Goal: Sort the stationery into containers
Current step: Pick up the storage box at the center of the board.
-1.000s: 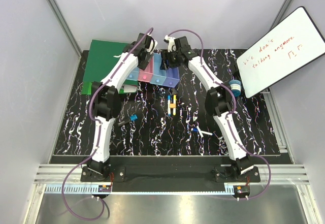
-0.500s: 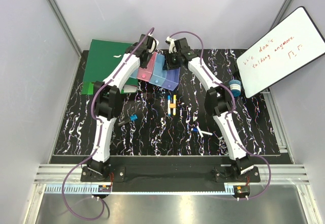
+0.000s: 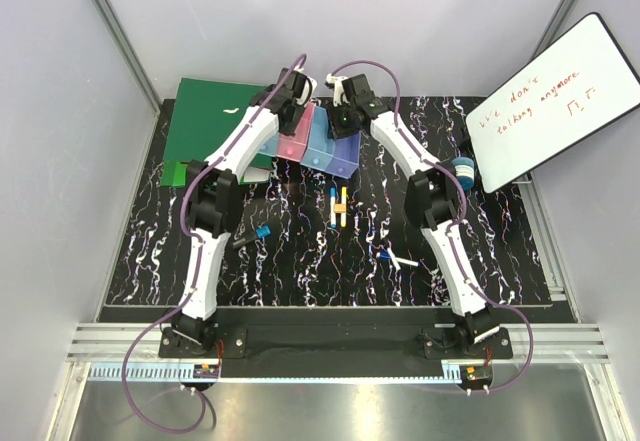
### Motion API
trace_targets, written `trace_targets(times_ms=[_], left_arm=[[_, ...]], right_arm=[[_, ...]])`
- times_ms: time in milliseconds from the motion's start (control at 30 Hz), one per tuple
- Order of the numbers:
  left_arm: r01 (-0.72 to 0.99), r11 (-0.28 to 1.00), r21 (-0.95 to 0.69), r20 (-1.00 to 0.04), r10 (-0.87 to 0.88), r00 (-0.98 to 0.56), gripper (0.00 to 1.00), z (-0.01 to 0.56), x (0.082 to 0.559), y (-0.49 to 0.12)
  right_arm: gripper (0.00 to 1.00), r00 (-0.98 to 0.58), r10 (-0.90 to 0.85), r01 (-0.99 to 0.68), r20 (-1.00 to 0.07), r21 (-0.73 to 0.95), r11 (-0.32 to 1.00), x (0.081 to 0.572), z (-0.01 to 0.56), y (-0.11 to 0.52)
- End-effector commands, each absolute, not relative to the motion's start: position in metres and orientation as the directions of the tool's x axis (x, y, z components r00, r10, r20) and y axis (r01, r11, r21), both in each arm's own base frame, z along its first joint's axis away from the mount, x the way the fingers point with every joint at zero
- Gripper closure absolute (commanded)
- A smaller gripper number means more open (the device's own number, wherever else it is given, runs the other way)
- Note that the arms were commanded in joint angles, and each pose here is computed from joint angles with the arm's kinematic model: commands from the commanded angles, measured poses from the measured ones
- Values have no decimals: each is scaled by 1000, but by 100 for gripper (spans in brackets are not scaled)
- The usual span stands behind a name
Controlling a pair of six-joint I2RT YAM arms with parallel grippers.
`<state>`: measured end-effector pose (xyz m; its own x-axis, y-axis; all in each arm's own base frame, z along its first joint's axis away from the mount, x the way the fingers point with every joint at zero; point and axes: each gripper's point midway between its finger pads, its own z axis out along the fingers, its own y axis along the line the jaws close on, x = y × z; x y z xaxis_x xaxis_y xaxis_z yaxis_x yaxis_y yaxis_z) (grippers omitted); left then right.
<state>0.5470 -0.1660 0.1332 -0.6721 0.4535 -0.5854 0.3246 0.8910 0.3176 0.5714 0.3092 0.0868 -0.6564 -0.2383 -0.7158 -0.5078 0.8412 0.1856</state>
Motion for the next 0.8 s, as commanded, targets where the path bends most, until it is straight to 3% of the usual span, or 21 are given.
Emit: trace_targets(times_ms=[0,267,767], left_arm=[[424,869,254,-678,472,-563,100,193,531,-204],[480,857,186,-730,448,-516,100,208,527,-239],[511,858,46,-727,380,-572,100,173,517,-281]], right_arm=[[100,-470,-347,-564,-812,-27,825,579,166,290],[100,-446,-378,-489,-811,-133,862,590,185,254],[100,-454,-411,-372,-791,-250,894,610,187,203]])
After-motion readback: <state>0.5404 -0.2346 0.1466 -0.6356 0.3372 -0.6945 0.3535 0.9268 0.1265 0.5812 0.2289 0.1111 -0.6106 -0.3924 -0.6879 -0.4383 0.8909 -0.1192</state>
